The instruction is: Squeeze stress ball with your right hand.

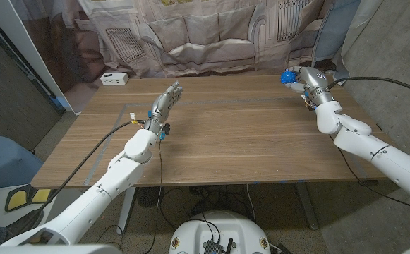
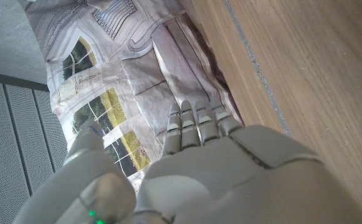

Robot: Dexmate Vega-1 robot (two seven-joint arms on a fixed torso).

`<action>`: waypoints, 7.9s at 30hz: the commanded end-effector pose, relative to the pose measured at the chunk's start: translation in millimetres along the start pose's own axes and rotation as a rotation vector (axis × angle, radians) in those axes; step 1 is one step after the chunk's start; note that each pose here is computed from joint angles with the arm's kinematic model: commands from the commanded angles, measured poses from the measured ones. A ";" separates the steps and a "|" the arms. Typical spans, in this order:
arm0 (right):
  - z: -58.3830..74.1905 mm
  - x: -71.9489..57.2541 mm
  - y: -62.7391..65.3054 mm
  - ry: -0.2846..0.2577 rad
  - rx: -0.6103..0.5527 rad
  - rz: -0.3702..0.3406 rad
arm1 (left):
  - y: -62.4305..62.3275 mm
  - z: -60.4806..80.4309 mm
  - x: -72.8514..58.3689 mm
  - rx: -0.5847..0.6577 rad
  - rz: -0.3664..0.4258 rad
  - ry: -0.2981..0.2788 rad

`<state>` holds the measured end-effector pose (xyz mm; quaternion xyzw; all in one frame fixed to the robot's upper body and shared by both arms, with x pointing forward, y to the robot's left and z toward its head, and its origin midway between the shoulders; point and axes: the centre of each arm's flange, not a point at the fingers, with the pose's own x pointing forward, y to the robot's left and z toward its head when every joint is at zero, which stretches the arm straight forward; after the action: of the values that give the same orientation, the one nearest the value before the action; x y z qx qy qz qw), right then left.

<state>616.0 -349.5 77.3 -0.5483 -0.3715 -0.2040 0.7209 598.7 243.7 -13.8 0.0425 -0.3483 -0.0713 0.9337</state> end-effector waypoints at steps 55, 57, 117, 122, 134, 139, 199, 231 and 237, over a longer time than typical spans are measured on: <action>1.0 -17.2 -4.7 -0.023 0.069 -0.096 | -3.4 -0.9 -17.3 -0.006 0.001 0.004; 1.1 -17.3 -4.6 -0.021 0.067 -0.095 | -3.4 -0.6 -17.3 -0.006 -0.001 0.003; -1.3 -22.3 -3.6 -0.002 0.037 -0.070 | -7.2 -2.8 -18.3 -0.016 -0.004 0.023; -1.8 -21.9 -4.0 -0.004 0.037 -0.067 | -7.7 -2.1 -17.9 -0.015 -0.003 0.023; -2.3 -20.6 -6.1 0.002 0.058 -0.040 | -8.0 1.7 -16.3 -0.009 -0.003 0.018; -3.4 -20.4 -6.4 0.010 0.075 -0.033 | -7.9 1.2 -16.5 -0.010 0.001 0.018; -2.0 -16.3 -17.9 -0.022 -0.016 0.058 | -4.9 -2.4 -31.6 -0.025 0.024 0.019; -6.6 3.2 -16.4 0.026 -0.094 0.182 | -4.4 -6.5 -34.7 -0.031 0.018 0.015; -13.5 7.6 -10.8 0.062 -0.096 0.215 | -6.2 -2.2 -32.3 -0.023 0.007 0.004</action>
<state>607.0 -360.5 87.8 -0.6049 -0.3086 -0.1640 0.7156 576.4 245.1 -41.1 0.0262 -0.3403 -0.0671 0.9376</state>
